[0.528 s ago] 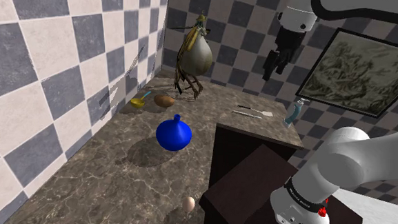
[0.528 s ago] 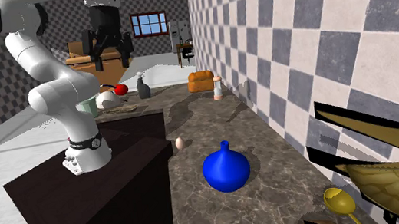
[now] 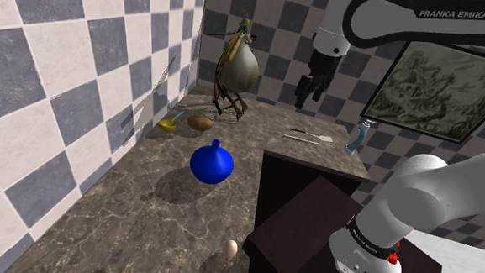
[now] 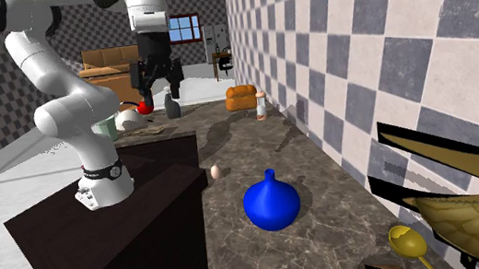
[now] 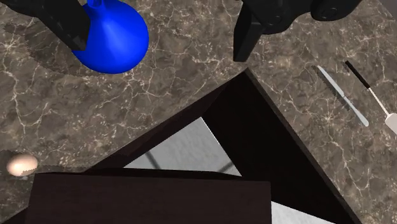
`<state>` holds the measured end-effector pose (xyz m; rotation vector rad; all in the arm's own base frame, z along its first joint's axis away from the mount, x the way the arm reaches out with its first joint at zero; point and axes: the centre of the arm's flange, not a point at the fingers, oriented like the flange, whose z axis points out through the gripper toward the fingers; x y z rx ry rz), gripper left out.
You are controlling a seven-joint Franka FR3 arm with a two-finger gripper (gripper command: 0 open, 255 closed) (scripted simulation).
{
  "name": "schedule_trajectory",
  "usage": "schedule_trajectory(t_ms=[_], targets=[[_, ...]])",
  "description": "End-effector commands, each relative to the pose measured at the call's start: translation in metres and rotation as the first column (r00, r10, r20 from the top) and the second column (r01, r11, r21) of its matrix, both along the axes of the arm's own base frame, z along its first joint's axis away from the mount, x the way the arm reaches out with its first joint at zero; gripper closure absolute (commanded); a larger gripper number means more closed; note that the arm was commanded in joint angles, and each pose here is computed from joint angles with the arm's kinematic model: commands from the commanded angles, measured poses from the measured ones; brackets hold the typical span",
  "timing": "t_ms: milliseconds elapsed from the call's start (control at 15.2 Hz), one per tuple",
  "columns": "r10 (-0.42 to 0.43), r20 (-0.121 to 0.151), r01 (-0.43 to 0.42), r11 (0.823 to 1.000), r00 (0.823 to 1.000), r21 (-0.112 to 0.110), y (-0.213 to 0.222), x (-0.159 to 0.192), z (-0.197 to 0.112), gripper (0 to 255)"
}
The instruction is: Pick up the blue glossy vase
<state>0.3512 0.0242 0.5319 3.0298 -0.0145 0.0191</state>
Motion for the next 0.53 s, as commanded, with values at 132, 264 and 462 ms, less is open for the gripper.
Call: schedule_trajectory(t_ms=[132, 264, 462], targets=[[0.003, 0.010, -0.004, 1.000, 1.000, 0.021, 0.015, 0.035, -0.037, 0], [0.006, 0.014, -0.006, 1.000, 1.000, 0.030, 0.024, 0.051, -0.055, 0], [0.009, 0.020, -0.010, 0.999, 1.000, 0.045, 0.037, 0.075, -0.082, 0]])
